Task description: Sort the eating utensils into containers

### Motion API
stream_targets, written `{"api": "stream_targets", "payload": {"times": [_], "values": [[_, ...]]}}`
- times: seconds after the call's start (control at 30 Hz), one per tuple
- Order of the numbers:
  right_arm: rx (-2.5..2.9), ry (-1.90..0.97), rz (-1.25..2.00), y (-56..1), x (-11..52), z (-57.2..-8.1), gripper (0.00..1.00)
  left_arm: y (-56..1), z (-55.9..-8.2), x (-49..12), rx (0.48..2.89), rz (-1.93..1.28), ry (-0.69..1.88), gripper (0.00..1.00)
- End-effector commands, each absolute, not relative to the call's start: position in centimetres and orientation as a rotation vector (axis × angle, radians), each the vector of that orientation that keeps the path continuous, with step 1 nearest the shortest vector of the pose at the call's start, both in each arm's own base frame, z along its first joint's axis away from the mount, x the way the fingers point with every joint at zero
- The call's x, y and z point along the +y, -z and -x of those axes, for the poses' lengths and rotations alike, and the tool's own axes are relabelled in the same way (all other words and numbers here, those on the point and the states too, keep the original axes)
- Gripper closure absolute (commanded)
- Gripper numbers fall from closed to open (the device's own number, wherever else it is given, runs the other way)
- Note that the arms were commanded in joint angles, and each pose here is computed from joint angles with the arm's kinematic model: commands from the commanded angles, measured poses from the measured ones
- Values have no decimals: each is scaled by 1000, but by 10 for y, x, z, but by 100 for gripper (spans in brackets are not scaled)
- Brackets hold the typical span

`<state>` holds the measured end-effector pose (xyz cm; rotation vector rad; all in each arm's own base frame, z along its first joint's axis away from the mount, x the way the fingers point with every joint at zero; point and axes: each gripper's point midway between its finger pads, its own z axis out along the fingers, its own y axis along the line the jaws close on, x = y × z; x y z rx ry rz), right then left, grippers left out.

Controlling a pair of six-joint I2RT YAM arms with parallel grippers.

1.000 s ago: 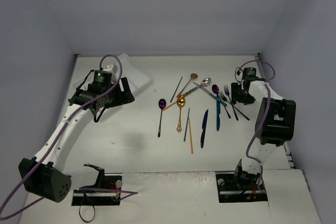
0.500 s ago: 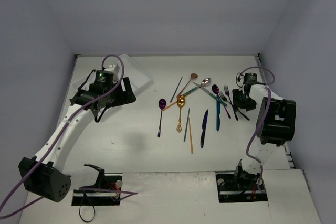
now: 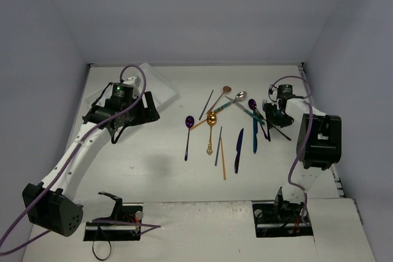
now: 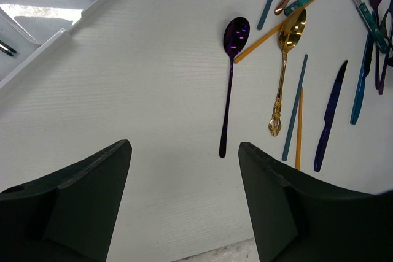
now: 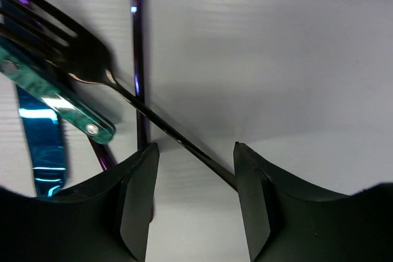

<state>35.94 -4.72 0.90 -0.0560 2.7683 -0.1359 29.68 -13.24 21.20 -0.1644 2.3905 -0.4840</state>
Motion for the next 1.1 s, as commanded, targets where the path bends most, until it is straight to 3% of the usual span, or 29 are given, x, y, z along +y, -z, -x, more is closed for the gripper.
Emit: {"api": "stream_targets", "payload": {"times": [0.0,0.53,0.83,1.07], "values": [[2838,26,159,12,-18,-350,54,-225,-303,-141,2335,117,523,31],[2756,-87,193,-10,4,-368,99,-224,-311,-144,2347,118,525,31],[2548,-34,147,-97,17,-380,100,-253,-319,-155,2287,85,595,31],[2337,-271,185,-176,80,-368,100,-302,-322,-192,2130,71,875,31]]}}
